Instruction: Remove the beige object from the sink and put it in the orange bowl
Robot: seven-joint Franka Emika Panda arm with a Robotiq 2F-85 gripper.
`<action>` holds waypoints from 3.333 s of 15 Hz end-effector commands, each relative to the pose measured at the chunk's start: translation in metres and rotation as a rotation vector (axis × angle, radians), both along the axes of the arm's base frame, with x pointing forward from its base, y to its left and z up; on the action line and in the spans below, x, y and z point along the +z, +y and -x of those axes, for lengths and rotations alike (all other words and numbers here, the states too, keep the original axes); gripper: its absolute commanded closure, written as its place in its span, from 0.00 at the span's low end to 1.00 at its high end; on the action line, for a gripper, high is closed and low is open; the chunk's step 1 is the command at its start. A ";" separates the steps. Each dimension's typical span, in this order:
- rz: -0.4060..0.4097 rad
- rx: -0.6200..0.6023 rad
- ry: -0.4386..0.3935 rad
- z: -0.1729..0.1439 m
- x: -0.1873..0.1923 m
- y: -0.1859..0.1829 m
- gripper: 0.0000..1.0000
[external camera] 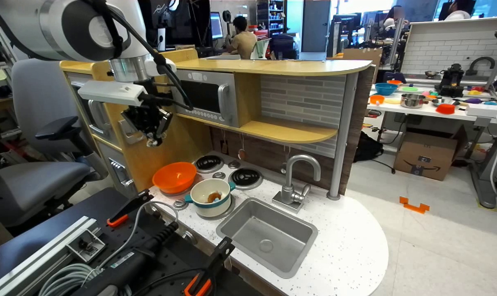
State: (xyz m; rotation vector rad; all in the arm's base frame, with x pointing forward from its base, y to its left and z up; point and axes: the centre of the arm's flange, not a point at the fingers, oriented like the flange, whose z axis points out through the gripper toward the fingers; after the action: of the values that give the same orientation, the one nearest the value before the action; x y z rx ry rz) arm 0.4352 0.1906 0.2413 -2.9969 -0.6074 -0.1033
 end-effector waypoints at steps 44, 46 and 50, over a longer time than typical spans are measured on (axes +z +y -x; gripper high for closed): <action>0.111 -0.003 0.181 -0.104 -0.167 0.111 0.11; 0.098 -0.001 0.162 -0.100 -0.151 0.106 0.00; 0.078 -0.024 0.145 -0.088 -0.106 0.081 0.00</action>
State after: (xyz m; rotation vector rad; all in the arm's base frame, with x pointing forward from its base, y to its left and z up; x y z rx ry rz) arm 0.5432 0.2970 0.0929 -3.0491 -0.5812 0.1640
